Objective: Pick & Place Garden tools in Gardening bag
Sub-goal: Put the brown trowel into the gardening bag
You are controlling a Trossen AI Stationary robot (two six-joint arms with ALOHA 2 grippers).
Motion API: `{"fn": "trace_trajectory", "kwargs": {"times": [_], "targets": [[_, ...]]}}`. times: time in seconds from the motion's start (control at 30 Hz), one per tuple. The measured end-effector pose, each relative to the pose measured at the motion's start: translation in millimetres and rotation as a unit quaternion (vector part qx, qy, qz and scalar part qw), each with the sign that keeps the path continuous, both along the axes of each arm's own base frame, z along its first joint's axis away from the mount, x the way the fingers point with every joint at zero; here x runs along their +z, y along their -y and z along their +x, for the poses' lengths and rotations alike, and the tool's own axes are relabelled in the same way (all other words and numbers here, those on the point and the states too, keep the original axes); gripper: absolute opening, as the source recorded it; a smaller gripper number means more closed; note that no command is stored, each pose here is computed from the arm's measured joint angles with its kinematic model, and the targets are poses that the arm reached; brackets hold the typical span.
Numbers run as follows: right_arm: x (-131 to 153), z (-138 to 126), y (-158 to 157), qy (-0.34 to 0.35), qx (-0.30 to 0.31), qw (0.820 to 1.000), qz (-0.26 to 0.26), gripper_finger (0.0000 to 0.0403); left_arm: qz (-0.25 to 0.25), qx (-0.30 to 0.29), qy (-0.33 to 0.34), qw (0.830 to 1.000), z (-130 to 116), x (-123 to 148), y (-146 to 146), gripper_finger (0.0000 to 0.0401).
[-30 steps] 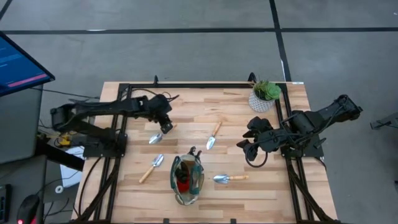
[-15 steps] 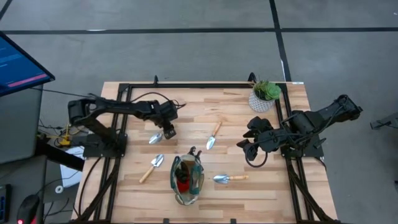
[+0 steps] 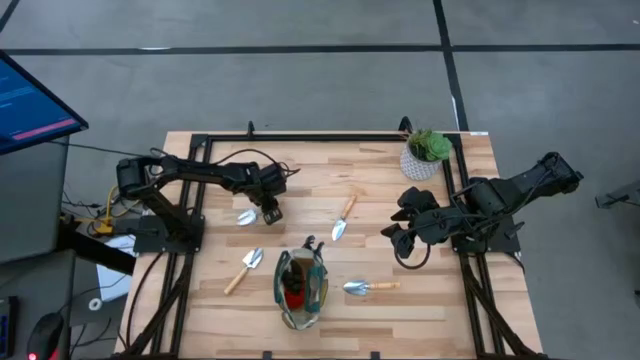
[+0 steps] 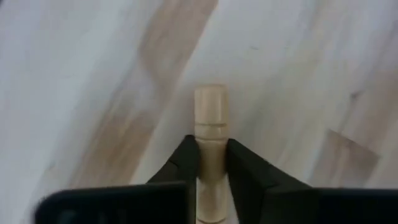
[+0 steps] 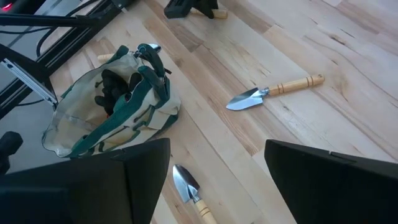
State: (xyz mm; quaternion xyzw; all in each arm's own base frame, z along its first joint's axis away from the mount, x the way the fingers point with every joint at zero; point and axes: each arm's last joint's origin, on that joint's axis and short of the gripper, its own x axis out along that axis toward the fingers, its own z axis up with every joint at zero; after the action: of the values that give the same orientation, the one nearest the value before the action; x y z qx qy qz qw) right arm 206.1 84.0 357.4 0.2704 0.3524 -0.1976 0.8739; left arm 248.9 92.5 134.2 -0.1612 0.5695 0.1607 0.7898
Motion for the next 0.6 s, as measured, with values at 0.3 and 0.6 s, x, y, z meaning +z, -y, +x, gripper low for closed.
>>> {"fn": "trace_trajectory", "kwargs": {"times": [0.3, 0.6], "targets": [[0, 0, 0, 0.001, -0.004, 1.0, 0.004, 0.0255, -0.002, -0.018, 0.025, 1.0, 2, -2, 2, 0.0006], [0, 0, 0, 0.002, -0.006, 1.0, 0.006, 0.0255, 0.042, -0.014, 0.139, 0.989, -3, 46, 7, 0.0003]]}}
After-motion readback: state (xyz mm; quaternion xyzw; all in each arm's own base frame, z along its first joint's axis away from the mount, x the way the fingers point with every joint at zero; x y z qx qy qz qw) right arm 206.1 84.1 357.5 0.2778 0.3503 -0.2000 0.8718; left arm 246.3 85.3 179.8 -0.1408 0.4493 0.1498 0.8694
